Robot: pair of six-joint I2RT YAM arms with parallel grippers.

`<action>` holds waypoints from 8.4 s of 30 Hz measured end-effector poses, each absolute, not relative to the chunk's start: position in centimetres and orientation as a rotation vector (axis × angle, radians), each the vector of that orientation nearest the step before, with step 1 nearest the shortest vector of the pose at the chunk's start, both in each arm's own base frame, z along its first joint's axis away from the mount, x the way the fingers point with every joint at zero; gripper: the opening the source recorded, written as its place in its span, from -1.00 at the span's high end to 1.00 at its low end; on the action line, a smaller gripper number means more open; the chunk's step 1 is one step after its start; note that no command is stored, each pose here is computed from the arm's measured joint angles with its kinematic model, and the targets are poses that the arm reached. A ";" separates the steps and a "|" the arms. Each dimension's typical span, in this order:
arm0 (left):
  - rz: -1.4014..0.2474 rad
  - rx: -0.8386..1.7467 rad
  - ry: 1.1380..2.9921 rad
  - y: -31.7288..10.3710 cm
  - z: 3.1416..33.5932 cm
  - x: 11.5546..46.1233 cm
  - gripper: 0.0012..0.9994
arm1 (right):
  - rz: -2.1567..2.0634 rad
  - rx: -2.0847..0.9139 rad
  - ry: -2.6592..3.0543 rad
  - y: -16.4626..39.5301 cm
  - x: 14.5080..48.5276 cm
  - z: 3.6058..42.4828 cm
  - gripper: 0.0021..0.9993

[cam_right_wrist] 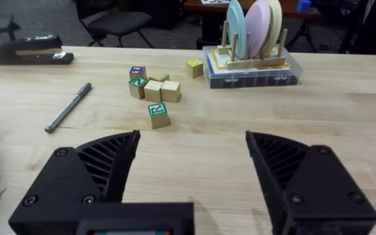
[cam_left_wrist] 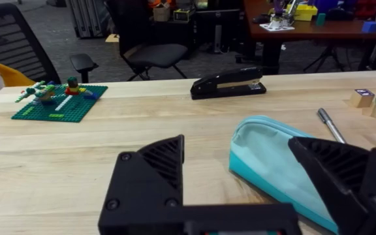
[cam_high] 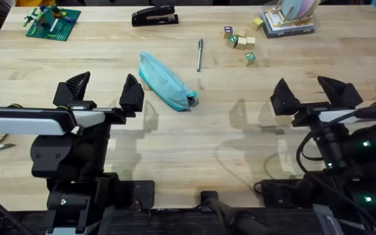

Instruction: Unzip the bag, pick up the pens from the table one at a time and place them inside, then zip the bag closed.

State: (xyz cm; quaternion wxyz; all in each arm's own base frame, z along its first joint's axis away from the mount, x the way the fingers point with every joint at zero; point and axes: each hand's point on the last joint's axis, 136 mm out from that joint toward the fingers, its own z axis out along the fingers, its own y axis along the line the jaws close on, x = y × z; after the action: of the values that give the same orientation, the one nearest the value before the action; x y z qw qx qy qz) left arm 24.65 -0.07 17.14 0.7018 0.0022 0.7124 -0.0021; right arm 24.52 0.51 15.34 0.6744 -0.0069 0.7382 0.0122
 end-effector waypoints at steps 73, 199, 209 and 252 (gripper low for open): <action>-0.049 0.283 2.048 -2.6 26.2 31.9 -0.98 | 0.204 0.009 1.734 2.3 22.6 33.0 -1.00; -0.386 1.506 1.828 -6.0 9.6 38.7 0.91 | 0.268 0.034 1.838 2.9 22.0 30.6 -1.00; -0.386 1.506 1.828 -6.0 9.6 38.7 0.92 | 0.477 0.161 1.858 4.2 21.8 30.4 -1.00; -0.386 1.506 1.827 -6.0 9.7 38.7 0.92 | 0.871 -0.262 2.421 21.9 24.3 17.9 -1.00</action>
State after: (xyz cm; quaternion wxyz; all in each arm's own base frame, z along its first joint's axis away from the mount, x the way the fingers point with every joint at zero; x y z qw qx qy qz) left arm 38.75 -5.98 9.66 0.3630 0.5849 0.7097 -0.1498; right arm 24.32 21.92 17.91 0.2741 -0.0975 0.9002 0.3239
